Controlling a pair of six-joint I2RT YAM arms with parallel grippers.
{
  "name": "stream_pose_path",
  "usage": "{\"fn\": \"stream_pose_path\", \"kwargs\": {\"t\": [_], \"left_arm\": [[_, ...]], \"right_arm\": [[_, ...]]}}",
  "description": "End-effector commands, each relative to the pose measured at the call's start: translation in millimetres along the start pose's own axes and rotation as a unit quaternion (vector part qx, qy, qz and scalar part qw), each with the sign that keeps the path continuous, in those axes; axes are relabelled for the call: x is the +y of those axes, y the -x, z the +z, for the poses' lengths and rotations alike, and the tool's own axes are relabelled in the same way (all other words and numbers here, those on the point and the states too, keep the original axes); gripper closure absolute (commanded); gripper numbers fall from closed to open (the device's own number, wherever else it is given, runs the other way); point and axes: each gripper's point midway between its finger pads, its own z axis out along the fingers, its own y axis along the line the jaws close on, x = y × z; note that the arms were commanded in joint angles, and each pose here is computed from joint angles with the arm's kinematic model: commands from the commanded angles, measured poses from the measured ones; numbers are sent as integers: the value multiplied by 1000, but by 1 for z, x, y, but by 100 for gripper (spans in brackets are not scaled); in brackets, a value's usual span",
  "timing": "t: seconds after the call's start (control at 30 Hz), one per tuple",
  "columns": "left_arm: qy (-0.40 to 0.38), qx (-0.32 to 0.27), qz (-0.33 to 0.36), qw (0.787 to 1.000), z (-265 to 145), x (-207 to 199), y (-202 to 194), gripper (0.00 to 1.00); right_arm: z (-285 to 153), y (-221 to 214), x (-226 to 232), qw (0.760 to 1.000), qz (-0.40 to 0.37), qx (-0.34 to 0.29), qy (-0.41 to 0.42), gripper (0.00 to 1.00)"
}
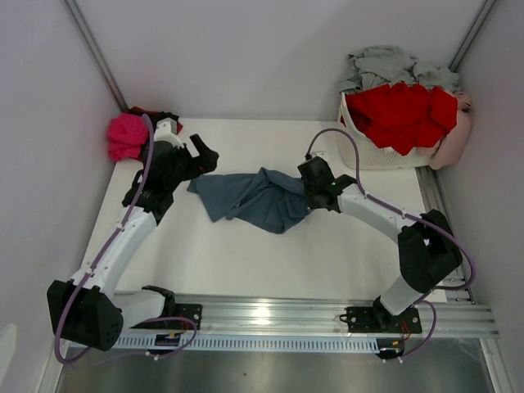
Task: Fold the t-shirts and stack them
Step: Move the tshirt to the center of the board, then flatten out the tshirt
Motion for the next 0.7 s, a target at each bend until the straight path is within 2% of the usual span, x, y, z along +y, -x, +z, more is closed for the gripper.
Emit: {"fn": "stream_pose_path", "kwargs": {"t": [0.0, 0.17, 0.37, 0.53, 0.67], "left_arm": [[17, 54, -26, 998, -8, 5, -33, 1], [17, 118, -21, 993, -20, -9, -84, 1], [78, 193, -64, 976, -21, 20, -145, 1], [155, 204, -84, 963, -27, 52, -169, 1], [177, 230, -89, 953, -23, 59, -185, 1]], "right_arm": [[-21, 53, 8, 994, 57, -94, 1, 100], [-28, 55, 21, 993, 47, -103, 15, 100], [-35, 58, 25, 993, 43, -111, 23, 100], [-39, 53, 27, 993, 41, -111, 29, 100], [-38, 44, 25, 994, 39, -102, 30, 100]]}}
